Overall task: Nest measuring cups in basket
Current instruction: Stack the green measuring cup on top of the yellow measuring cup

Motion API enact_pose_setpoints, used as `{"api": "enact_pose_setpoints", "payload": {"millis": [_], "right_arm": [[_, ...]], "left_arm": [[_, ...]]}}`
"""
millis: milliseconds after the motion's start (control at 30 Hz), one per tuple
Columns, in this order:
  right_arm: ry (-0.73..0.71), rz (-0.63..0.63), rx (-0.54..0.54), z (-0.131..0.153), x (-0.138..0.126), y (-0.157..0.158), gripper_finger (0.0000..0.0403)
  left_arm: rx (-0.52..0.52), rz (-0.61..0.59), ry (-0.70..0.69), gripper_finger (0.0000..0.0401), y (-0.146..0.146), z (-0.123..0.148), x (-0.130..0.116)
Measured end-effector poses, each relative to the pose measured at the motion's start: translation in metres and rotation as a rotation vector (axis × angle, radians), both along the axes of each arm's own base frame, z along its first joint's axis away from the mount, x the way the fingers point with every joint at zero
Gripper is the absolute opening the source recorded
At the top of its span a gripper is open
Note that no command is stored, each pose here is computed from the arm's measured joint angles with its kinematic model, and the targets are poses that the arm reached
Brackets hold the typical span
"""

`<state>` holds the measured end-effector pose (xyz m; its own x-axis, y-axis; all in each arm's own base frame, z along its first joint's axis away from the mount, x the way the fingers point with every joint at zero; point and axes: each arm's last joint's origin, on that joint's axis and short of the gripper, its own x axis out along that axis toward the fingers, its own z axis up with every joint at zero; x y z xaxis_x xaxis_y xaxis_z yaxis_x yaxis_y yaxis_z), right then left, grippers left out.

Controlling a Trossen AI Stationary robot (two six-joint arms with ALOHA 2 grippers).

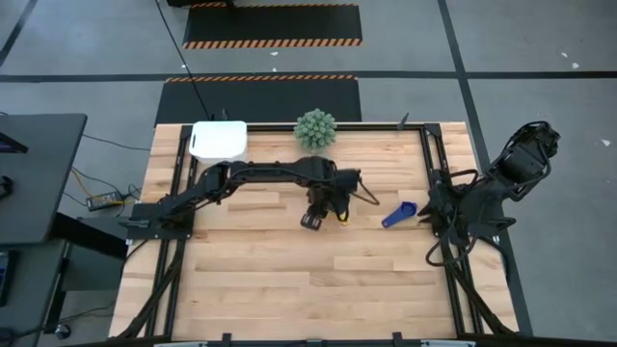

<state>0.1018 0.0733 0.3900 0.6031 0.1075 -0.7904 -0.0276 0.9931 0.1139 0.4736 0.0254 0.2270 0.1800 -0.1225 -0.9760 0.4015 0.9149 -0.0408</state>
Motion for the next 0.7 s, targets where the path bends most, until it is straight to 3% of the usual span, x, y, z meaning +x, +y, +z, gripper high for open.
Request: {"api": "enact_pose_setpoints", "payload": {"millis": [133, 267, 400, 700], "right_arm": [[-0.016, -0.084, -0.123, -0.007, 0.002, -0.005, 0.0072], [0.007, -0.166, -0.161, -0.017, 0.008, -0.011, 0.0044], [0.07, -0.25, -0.188, -0.032, 0.013, -0.018, 0.0007], [0.163, -0.274, -0.258, -0.059, 0.008, -0.035, 0.0004]], "left_arm": [[-0.026, 0.089, 0.065, 0.0063, -0.023, -0.001, -0.004], [-0.054, 0.222, 0.085, 0.0011, -0.045, -0.001, -0.004], [-0.078, 0.351, 0.107, 0.0005, -0.062, -0.001, -0.005], [-0.102, 0.555, 0.153, 0.0002, -0.086, -0.001, -0.008]]}}
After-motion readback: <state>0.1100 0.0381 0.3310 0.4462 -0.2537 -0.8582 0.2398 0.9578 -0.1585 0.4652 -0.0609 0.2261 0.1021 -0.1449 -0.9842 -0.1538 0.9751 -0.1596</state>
